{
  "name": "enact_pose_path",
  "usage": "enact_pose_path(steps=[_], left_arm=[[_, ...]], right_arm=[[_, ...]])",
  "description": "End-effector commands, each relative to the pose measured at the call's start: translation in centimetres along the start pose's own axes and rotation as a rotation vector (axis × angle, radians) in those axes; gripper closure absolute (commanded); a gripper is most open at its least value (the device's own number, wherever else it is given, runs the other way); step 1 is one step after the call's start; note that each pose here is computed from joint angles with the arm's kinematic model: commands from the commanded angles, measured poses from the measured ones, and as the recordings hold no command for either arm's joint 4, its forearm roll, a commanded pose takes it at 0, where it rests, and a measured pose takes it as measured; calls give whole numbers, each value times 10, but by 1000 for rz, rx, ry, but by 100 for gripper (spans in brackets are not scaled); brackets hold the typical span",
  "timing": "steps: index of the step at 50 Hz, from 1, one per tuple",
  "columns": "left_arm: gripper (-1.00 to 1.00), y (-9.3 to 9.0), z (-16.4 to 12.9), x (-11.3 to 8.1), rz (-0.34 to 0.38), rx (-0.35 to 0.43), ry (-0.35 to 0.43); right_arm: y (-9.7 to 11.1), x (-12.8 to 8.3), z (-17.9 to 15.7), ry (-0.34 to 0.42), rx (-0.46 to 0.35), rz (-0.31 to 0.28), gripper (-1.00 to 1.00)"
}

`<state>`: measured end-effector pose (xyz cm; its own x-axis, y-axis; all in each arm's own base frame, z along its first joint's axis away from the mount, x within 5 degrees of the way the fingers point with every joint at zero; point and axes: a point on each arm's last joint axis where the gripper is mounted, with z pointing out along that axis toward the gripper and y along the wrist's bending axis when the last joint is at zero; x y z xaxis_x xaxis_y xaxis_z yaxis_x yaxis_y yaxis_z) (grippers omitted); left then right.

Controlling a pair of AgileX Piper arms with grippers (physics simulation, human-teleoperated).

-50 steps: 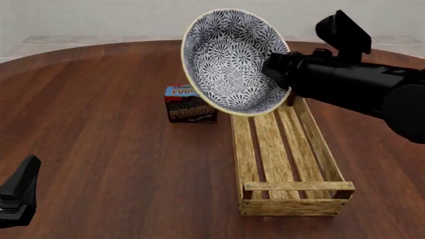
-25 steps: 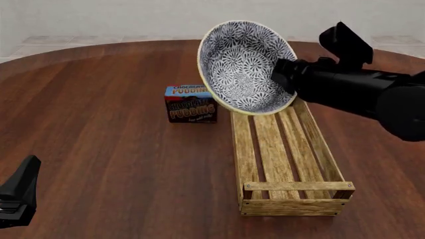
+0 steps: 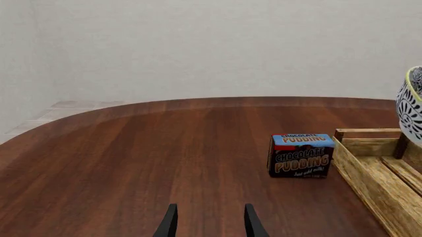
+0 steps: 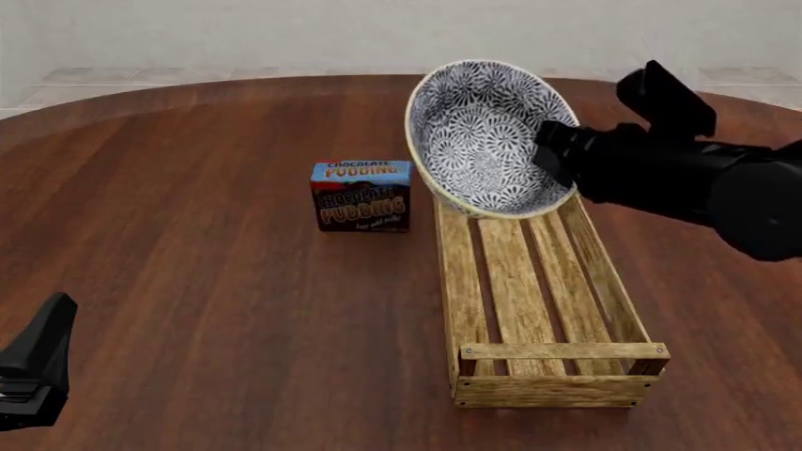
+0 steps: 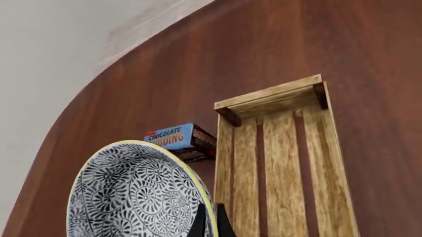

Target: Pick up the bowl on the left and put it in the tray.

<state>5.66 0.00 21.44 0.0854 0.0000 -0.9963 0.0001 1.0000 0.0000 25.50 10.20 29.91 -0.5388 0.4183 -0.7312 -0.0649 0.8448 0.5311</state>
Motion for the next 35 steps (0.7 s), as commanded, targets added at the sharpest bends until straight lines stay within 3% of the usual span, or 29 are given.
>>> enact_pose_path(steps=[1,35], left_arm=[[-100,0,0,0,0,0,0],[-100,0,0,0,0,0,0]], right_arm=[[-11,-3,3,2,42,63,100],[-29,5,11,18,96,119,100]])
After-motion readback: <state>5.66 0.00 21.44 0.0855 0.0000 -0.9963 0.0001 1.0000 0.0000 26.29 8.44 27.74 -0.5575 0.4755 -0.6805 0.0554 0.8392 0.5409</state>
